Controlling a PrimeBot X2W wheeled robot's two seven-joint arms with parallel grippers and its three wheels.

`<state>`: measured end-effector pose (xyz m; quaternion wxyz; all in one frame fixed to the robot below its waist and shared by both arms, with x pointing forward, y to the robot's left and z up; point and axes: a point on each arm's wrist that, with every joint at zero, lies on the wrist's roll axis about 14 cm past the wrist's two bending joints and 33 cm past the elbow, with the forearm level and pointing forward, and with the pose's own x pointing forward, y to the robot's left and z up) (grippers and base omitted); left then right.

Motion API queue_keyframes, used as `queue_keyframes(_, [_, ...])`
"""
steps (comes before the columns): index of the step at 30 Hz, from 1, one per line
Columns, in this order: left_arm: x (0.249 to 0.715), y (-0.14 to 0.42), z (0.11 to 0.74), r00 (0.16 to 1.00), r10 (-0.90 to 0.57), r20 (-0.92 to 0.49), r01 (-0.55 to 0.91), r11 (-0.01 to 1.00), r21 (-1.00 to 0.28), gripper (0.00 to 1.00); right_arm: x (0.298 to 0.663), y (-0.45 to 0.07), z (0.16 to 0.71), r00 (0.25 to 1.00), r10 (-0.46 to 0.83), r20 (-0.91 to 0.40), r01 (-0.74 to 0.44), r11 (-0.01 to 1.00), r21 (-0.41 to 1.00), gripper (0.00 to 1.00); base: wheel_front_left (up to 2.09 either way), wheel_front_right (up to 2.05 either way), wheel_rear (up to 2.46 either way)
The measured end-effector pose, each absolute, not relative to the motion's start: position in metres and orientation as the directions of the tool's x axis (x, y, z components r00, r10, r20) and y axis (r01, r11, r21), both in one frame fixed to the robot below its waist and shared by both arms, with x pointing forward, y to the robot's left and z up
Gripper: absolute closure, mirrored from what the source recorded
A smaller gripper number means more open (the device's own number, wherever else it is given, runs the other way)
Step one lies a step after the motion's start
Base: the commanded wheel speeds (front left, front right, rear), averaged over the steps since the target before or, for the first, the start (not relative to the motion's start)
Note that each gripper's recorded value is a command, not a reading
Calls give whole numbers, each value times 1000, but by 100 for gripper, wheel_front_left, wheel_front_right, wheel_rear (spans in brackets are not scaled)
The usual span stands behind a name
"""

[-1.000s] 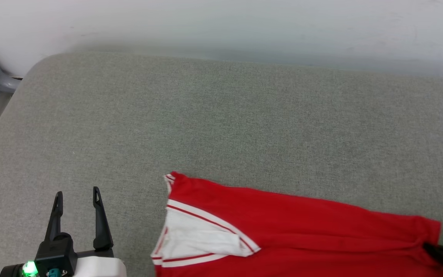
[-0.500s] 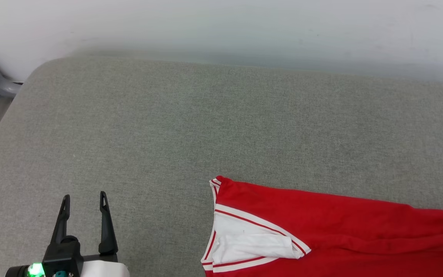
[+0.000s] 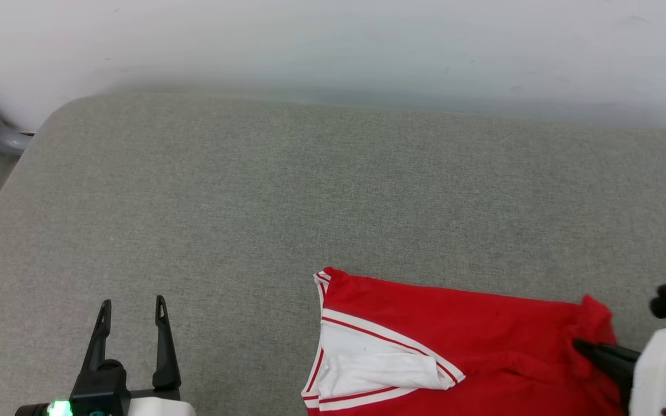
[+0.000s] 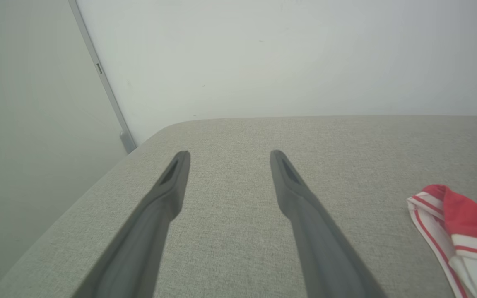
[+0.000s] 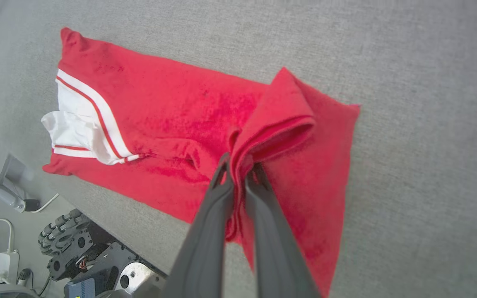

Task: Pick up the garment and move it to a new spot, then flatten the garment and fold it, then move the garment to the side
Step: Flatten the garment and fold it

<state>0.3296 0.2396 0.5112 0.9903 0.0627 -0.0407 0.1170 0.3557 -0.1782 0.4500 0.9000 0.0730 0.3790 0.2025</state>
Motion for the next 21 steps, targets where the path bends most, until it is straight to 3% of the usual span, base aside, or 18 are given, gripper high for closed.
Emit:
queue_keyframes(12, [334, 240, 509, 970, 228, 86, -237, 965, 115, 0, 356, -63, 467, 449, 662, -600, -632, 710, 310, 100, 0, 0, 0])
queue_keyframes(21, [336, 246, 506, 967, 244, 76, -252, 960, 119, 0, 363, 3, 471, 343, 742, -575, -793, 558, 246, 100, 0, 0, 0])
